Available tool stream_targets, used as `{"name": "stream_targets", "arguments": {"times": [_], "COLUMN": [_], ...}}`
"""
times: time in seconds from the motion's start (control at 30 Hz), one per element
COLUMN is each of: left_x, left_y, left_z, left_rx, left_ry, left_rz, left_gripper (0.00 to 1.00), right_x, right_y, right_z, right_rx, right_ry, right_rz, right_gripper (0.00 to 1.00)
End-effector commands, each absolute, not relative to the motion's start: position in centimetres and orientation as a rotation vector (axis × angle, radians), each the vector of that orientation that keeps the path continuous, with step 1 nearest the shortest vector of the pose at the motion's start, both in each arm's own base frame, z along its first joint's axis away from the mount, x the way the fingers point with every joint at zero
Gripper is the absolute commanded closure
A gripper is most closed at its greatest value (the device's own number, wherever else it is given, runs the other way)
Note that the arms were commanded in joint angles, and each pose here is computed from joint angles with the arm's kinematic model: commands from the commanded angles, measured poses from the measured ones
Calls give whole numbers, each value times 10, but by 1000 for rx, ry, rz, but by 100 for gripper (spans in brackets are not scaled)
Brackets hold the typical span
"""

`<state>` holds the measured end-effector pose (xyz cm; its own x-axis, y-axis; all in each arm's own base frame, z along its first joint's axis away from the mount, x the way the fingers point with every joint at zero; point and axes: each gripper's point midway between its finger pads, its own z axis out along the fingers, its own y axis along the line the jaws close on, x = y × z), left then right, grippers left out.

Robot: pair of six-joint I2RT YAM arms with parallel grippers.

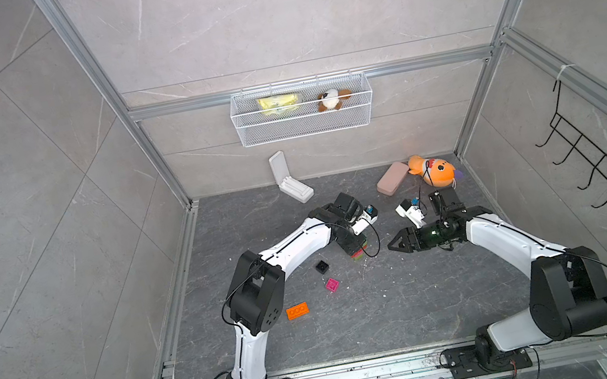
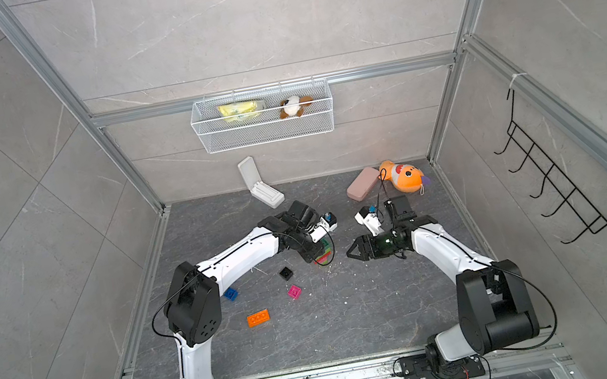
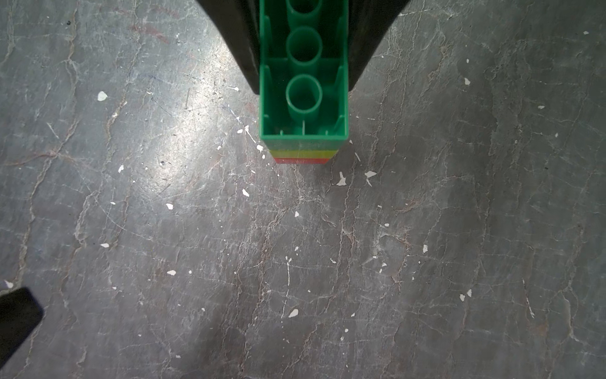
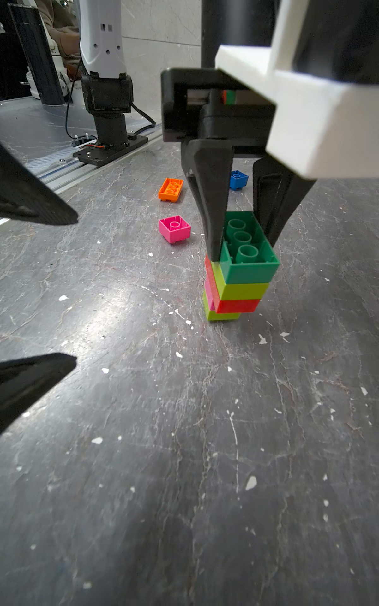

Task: Assemble a carrot with lego
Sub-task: Assemble the lego brick with the lego brick.

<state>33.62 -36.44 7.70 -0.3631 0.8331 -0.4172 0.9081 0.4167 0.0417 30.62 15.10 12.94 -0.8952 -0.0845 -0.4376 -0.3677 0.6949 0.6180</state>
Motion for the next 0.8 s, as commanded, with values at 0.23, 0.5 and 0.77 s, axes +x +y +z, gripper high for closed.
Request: {"name": "stream_targets", "arguments": {"times": [0.23,0.5,0.77], "left_x": [289,314,324], "left_y": [-297,-330,-340], "left_z": [4,51,69], "left_rx": [1653,1617,1584], "left_ry": [2640,2486,2430], "left_rz": [-39,-147,-203], "left_gripper": [66,55,47], "right_x": [306,305,305], "right_y": [150,150,150], "right_z": [127,128,126], "right_rx": [-343,-346,-345], "right_ry": [2544,2544,2548], "right_rz": [1034,1028,1030], "right_gripper": [35,35,35]}}
